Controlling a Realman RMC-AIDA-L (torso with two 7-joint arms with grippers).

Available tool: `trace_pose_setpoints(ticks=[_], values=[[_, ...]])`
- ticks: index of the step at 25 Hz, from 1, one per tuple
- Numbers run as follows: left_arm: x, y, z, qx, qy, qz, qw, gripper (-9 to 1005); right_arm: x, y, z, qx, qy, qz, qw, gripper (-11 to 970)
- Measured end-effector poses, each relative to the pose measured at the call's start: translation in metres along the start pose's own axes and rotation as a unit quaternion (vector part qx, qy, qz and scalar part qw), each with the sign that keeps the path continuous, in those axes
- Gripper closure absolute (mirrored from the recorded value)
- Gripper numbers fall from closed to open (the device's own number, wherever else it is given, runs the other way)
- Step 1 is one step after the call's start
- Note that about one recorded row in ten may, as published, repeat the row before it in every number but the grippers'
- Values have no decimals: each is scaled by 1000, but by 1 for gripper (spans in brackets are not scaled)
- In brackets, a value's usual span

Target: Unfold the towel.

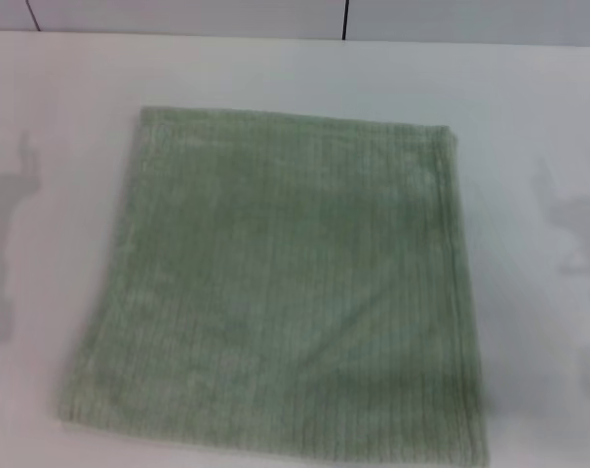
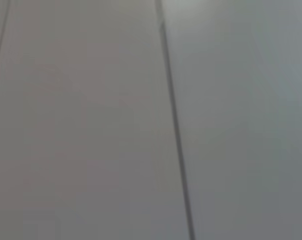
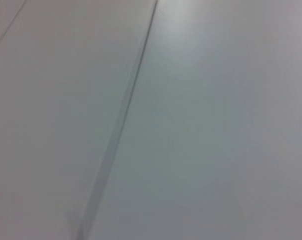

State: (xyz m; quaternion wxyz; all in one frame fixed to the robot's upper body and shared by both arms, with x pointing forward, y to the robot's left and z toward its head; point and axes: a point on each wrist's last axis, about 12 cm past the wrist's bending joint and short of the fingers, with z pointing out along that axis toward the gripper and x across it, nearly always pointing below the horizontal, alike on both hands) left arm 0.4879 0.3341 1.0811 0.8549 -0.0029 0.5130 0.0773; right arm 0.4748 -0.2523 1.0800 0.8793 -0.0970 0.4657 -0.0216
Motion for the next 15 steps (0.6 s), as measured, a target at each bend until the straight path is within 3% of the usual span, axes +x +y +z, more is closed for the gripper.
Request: trace_pose_setpoints(ticks=[3, 5, 15], values=[[17, 7, -10, -13, 46, -1, 999, 681, 4, -23, -10, 60, -8, 2, 998, 267], [26, 9, -14, -10, 74, 0, 997, 576, 9, -31, -13, 76, 8, 14, 997, 266], [34, 10, -19, -8, 105, 9, 994, 137, 24, -37, -23, 83, 70, 32, 994, 264]])
